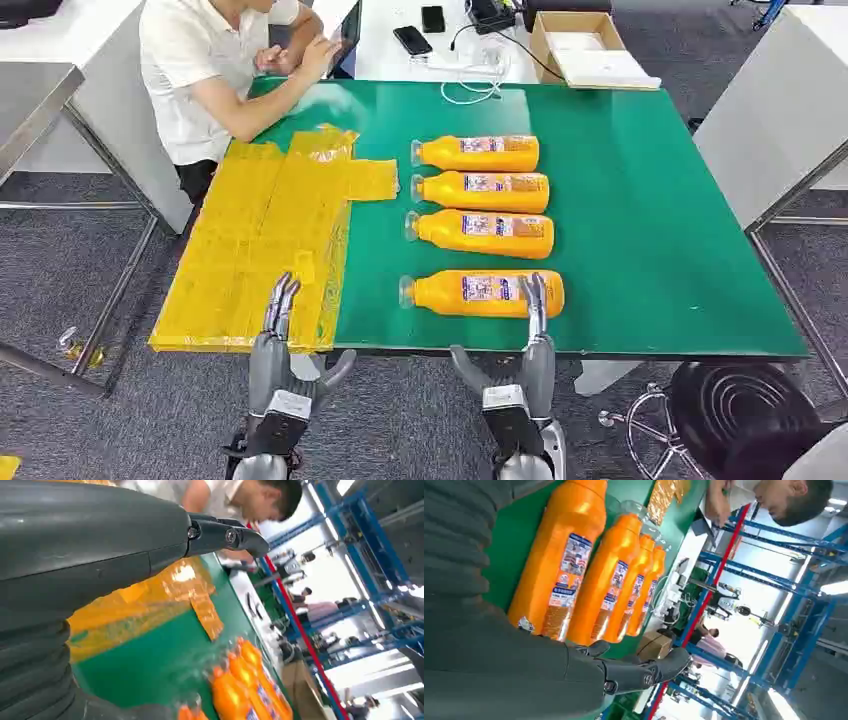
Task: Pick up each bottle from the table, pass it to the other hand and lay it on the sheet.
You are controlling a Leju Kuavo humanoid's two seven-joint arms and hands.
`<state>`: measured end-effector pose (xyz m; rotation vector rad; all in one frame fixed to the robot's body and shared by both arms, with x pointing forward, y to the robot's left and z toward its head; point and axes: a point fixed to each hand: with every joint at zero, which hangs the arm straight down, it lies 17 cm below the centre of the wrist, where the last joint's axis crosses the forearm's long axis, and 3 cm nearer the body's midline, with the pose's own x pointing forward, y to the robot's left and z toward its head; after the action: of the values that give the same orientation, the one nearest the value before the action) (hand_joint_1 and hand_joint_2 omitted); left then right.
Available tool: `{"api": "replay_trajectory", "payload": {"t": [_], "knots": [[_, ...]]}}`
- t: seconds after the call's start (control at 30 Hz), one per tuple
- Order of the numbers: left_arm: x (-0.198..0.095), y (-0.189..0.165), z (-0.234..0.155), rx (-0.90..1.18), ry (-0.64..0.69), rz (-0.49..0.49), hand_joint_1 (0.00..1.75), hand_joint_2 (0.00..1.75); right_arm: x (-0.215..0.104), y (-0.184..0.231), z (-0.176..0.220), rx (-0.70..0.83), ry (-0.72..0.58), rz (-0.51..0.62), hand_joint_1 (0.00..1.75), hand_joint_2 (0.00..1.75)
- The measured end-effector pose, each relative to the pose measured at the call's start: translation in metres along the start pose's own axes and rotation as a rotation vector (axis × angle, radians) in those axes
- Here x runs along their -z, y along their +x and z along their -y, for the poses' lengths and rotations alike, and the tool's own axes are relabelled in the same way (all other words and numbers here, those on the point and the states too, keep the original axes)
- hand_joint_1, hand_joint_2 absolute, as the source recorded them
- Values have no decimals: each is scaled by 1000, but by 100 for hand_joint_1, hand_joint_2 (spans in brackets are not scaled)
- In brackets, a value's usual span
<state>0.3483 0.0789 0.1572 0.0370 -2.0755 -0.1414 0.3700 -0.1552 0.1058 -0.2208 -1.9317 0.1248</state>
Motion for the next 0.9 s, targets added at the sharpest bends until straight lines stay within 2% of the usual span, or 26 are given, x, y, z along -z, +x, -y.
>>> {"api": "replay_trajectory", "payload": {"t": [0.47, 0.9], "knots": [[5, -6, 2, -18, -17, -12, 0, 175, 7, -24, -2, -95, 59, -30, 0, 175], [7, -10, 11, -35, -66, -16, 0, 175, 33, -81, 25, -526, 247, -57, 0, 175]]}}
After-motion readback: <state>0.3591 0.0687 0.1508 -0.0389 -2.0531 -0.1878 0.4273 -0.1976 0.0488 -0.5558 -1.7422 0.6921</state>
